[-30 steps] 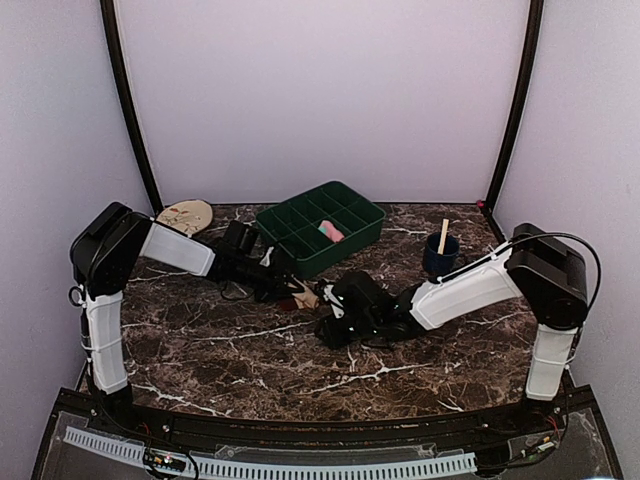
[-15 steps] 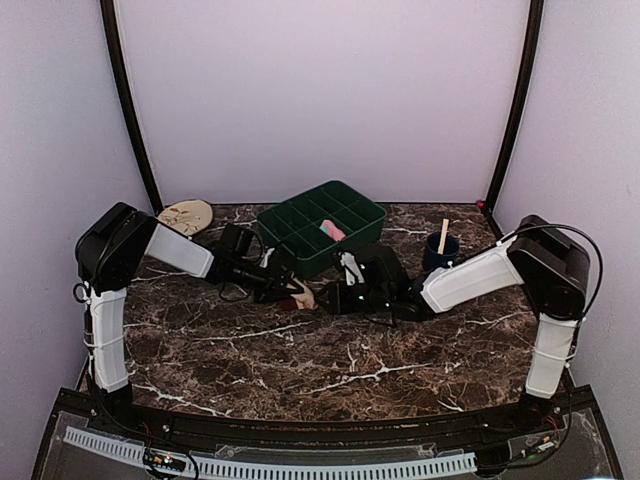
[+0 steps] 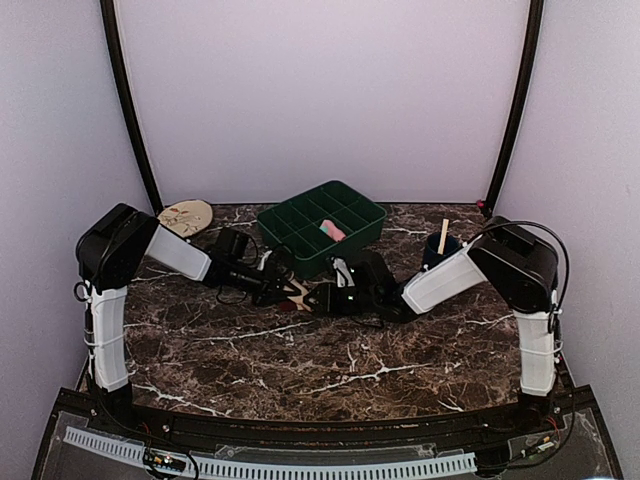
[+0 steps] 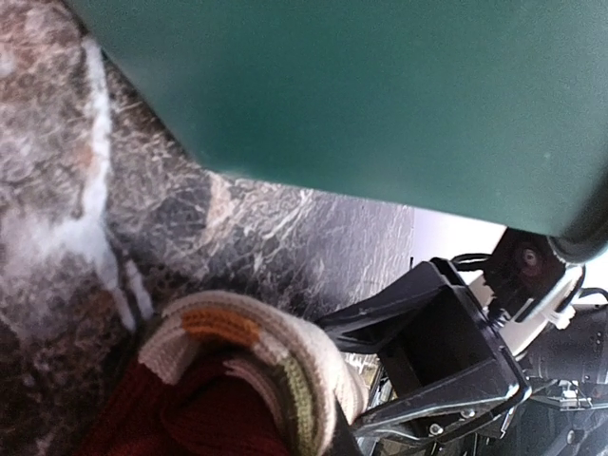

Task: Roll the socks
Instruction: Roll the sock at the center of the board.

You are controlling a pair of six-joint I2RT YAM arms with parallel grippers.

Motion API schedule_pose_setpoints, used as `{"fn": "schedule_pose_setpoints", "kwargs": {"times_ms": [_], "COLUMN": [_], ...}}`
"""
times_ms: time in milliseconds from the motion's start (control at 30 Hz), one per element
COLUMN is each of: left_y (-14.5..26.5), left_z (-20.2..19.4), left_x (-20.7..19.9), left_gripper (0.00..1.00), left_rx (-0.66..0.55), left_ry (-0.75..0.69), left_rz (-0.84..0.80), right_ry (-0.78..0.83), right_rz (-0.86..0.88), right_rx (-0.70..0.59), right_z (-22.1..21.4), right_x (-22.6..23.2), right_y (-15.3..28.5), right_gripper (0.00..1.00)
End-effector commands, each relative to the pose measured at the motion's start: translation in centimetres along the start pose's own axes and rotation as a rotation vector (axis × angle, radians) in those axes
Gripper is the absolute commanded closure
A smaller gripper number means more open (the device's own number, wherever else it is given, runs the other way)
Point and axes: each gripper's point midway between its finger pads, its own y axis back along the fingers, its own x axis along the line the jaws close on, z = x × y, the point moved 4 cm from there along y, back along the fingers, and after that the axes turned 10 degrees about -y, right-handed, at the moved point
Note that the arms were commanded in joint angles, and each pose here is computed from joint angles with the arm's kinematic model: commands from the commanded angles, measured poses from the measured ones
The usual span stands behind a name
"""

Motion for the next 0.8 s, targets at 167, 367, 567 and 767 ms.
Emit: {"fn": "schedule_pose_setpoints", "kwargs": {"times_ms": [167,367,567,767], "left_y": [0.2,0.2,0.3,2.0], "left_z": [-0.4,-0.2,-0.2,0.4], "left_x": [1.0,1.1,1.3,0.7], "left_gripper": [1.00,1.00,0.92,0.62], "left_rx": [0.011,0.009,0.008,-0.062], "left_ry": [0.000,0.010,0.043,0.078], "left_rz": [-0.029,-0.042,-0.027,0.034], "right_ry": [-0.087,-0.128,-0.161,-0.141], "right_rz": [0.070,0.079,0.097,0.073], "right_rx": [-0.014,-0.001,0.003,-0.011], "right_z": [0.4,0.0,0.0,0.5], "right_x": [0.1,-0.4,-0.2,0.0], "right_y": [-1.5,-2.4,-2.8,-2.3], "right_gripper": [0.62,0.71,0.94,1.00]}}
